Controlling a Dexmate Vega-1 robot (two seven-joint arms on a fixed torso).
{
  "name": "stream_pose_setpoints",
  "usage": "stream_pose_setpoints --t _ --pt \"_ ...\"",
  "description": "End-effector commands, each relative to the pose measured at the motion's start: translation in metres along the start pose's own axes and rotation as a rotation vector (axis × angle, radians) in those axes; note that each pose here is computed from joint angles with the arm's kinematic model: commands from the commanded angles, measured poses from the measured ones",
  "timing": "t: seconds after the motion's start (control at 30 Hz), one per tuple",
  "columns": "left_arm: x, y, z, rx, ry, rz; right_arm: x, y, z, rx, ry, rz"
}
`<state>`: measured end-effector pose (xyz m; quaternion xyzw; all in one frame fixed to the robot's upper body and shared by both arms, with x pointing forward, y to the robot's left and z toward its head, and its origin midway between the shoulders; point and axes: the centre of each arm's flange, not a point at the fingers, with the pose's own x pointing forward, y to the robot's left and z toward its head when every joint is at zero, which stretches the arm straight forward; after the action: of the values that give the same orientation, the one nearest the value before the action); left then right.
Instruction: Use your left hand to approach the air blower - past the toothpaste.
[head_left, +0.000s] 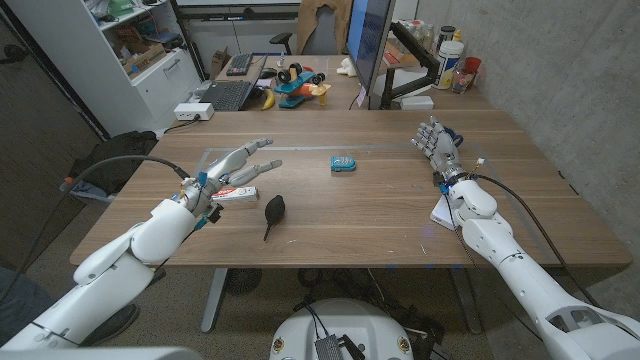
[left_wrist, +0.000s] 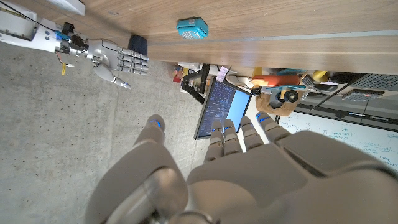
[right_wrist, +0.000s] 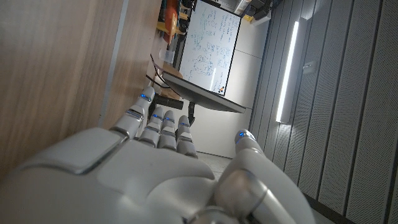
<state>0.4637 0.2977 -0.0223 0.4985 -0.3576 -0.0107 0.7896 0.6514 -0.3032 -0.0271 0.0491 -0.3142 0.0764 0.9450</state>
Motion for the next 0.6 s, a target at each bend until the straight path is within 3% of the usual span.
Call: stream_pose_setpoints --t 0.03,0.6 --pt "-0.0035 -0.0018 0.0051 0.072 0.010 -0.016 0.0022 -0.0009 -0.0013 0.007 0.000 -0.002" --pt "-0.0104 -0.0079 0.0084 0.196 0.028 -0.026 0.0039 0.0021 -0.0031 0.010 -0.001 0.011"
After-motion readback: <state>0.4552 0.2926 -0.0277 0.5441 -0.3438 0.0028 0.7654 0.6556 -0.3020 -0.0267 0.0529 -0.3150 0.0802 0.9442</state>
